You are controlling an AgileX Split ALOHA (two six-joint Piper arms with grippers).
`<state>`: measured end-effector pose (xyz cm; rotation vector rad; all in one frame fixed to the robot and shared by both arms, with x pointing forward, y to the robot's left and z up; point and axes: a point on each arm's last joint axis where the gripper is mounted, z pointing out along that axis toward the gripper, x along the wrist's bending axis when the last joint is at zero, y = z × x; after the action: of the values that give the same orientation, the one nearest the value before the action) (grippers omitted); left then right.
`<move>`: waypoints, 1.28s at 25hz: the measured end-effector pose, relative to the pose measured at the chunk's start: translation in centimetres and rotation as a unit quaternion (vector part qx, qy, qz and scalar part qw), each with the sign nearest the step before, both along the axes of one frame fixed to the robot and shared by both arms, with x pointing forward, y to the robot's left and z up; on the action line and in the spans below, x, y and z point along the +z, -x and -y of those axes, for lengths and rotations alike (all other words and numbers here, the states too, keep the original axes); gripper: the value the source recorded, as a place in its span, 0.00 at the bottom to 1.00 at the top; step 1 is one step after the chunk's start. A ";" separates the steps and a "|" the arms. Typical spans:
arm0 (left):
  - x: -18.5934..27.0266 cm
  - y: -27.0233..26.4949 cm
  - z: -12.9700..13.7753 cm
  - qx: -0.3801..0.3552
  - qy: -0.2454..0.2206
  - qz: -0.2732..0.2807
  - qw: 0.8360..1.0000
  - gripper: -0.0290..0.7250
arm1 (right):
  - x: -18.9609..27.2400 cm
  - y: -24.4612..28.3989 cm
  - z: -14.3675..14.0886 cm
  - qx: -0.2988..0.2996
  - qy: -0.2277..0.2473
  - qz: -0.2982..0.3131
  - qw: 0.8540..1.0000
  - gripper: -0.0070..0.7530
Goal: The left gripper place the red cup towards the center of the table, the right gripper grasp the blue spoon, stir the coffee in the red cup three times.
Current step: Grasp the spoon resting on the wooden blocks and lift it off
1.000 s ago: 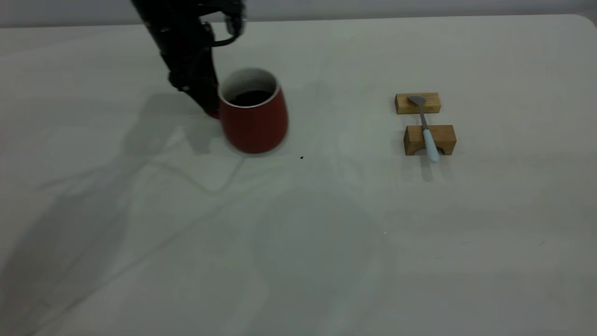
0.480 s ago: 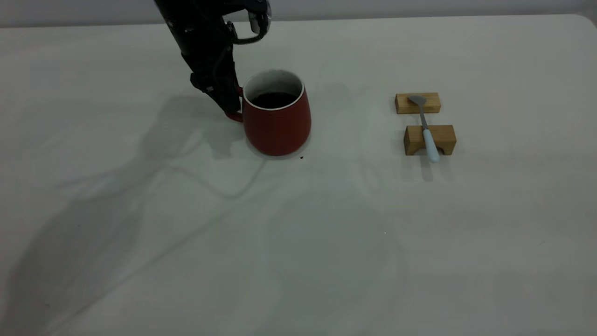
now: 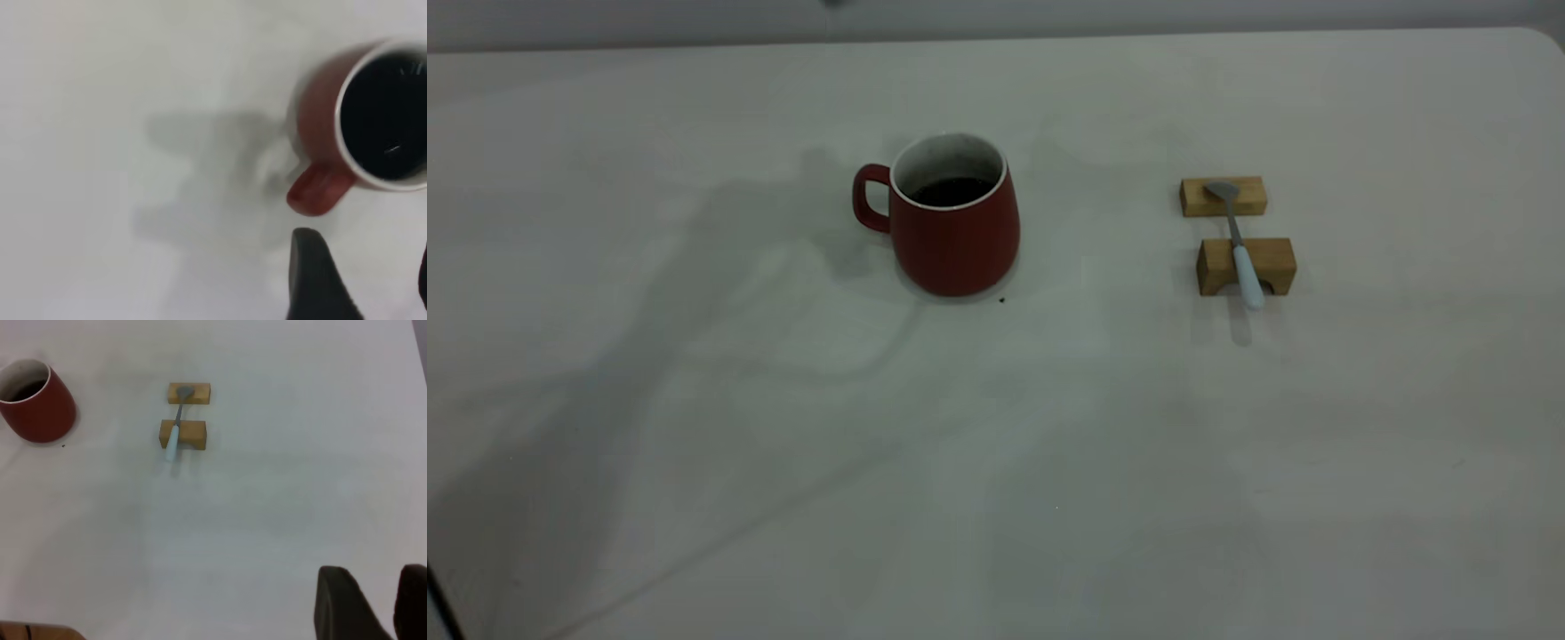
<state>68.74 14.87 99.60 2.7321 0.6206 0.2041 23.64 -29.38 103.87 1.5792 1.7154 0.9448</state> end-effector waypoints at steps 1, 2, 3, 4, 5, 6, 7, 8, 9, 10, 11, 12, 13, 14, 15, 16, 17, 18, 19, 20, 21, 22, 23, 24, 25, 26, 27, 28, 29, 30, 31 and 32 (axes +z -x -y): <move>2.6 0.7 -0.2 0.030 0.013 0.009 0.999 0.63 | 0.0 0.0 0.0 0.000 0.000 0.000 1.000 0.32; 5.1 1.6 -0.5 0.064 0.026 0.014 0.997 0.63 | 0.0 0.0 0.0 0.000 0.000 0.000 1.000 0.32; 7.1 2.5 -0.8 0.093 0.035 0.018 0.995 0.63 | 0.0 0.0 0.0 0.000 0.000 0.000 1.000 0.32; 9.4 3.7 -1.3 0.126 0.044 0.020 0.991 0.63 | 0.0 0.0 0.0 0.000 0.000 0.000 1.000 0.32; 11.5 5.0 -1.8 0.157 0.048 0.021 0.986 0.63 | 0.0 0.0 0.0 0.000 0.000 0.000 1.000 0.32; 13.4 6.3 -2.3 0.186 0.052 0.020 0.981 0.63 | 0.0 0.0 0.0 0.000 0.000 0.000 1.000 0.32; 14.8 7.4 -2.9 0.214 0.052 0.022 0.975 0.63 | 0.0 0.0 0.0 0.000 0.000 0.000 1.000 0.32; 16.5 8.3 -3.4 0.238 0.059 0.040 0.969 0.63 | 0.0 0.0 0.0 0.000 0.000 0.000 1.000 0.32; 17.9 9.3 -3.9 0.263 0.066 0.056 0.961 0.63 | 0.0 0.0 0.0 0.000 0.000 0.000 1.000 0.32; 19.0 10.0 -4.3 0.288 0.074 0.066 0.953 0.63 | 0.0 0.0 0.0 0.000 0.000 0.000 1.000 0.32; 20.0 10.9 -4.8 0.308 0.081 0.076 0.945 0.63 | 0.0 0.0 0.0 0.000 0.000 0.000 1.000 0.32; 21.0 12.0 -5.2 0.329 0.091 0.084 0.936 0.63 | 0.0 0.0 0.0 0.000 0.000 0.000 1.000 0.32; 21.6 13.0 -5.6 0.345 0.099 0.087 0.929 0.63 | 0.0 0.0 0.0 0.000 0.000 0.000 1.000 0.32; 21.8 13.8 -6.0 0.356 0.101 0.087 0.925 0.63 | 0.0 0.0 0.0 0.000 0.000 0.000 1.000 0.32; 22.1 14.9 -6.3 0.362 0.103 0.088 0.922 0.63 | 0.0 0.0 0.0 0.000 0.000 0.000 1.000 0.32; 22.3 16.1 -6.7 0.366 0.104 0.090 0.920 0.63 | 0.0 0.0 0.0 0.000 0.000 0.000 1.000 0.32; 22.1 17.2 -7.0 0.369 0.102 0.084 0.920 0.63 | 0.0 0.0 0.0 0.000 0.000 0.000 1.000 0.32; 21.3 18.1 -7.3 0.373 0.095 0.073 0.920 0.63 | 0.0 0.0 0.0 0.000 0.000 0.000 1.000 0.32; 20.9 19.3 -7.7 0.377 0.092 0.067 0.919 0.63 | 0.0 0.0 0.0 0.000 0.000 0.000 1.000 0.32; 19.9 20.5 -8.0 0.383 0.084 0.053 0.918 0.63 | 0.0 0.0 0.0 0.000 0.000 0.000 1.000 0.32; 18.6 21.5 -8.3 0.390 0.074 0.035 0.917 0.63 | 0.0 0.0 0.0 0.000 0.000 0.000 1.000 0.32; 17.3 22.7 -8.7 0.394 0.063 0.020 0.917 0.63 | 0.0 0.0 0.0 0.000 0.000 0.000 1.000 0.32; 16.4 23.9 -9.0 0.399 0.055 0.009 0.915 0.63 | 0.0 0.0 0.0 0.000 0.000 0.000 1.000 0.32; 14.9 25.2 -9.4 0.400 0.042 -0.006 0.916 0.63 | 0.0 0.0 0.0 0.000 0.000 0.000 1.000 0.32; 13.8 26.2 -9.7 0.400 0.032 -0.017 0.916 0.63 | 0.0 0.0 0.0 0.000 0.000 0.000 1.000 0.32; 12.4 27.5 -10.1 0.400 0.021 -0.029 0.916 0.63 | 0.0 0.0 0.0 0.000 0.000 0.000 1.000 0.32; 11.5 28.8 -10.5 0.400 0.016 -0.035 0.916 0.63 | 0.0 0.0 0.0 0.000 0.000 0.000 1.000 0.32; 9.8 30.0 -10.8 0.401 0.001 -0.052 0.915 0.63 | 0.0 0.0 0.0 0.000 0.000 0.000 1.000 0.32; 8.9 31.1 -11.2 0.401 -0.002 -0.055 0.915 0.63 | 0.0 0.0 0.0 0.000 0.000 0.000 1.000 0.32; 8.1 32.5 -11.6 0.401 -0.002 -0.054 0.915 0.63 | 0.0 0.0 0.0 0.000 0.000 0.000 1.000 0.32; 7.2 33.6 -11.9 0.401 0.002 -0.050 0.915 0.63 | 0.0 0.0 0.0 0.000 0.000 0.000 1.000 0.32; 6.5 34.4 -12.1 0.401 0.007 -0.044 0.915 0.63 | 0.0 0.0 0.0 0.000 0.000 0.000 1.000 0.32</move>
<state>34.33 27.02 106.10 2.3168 1.7290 0.2565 23.64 -29.38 103.87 1.5797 1.7160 0.9442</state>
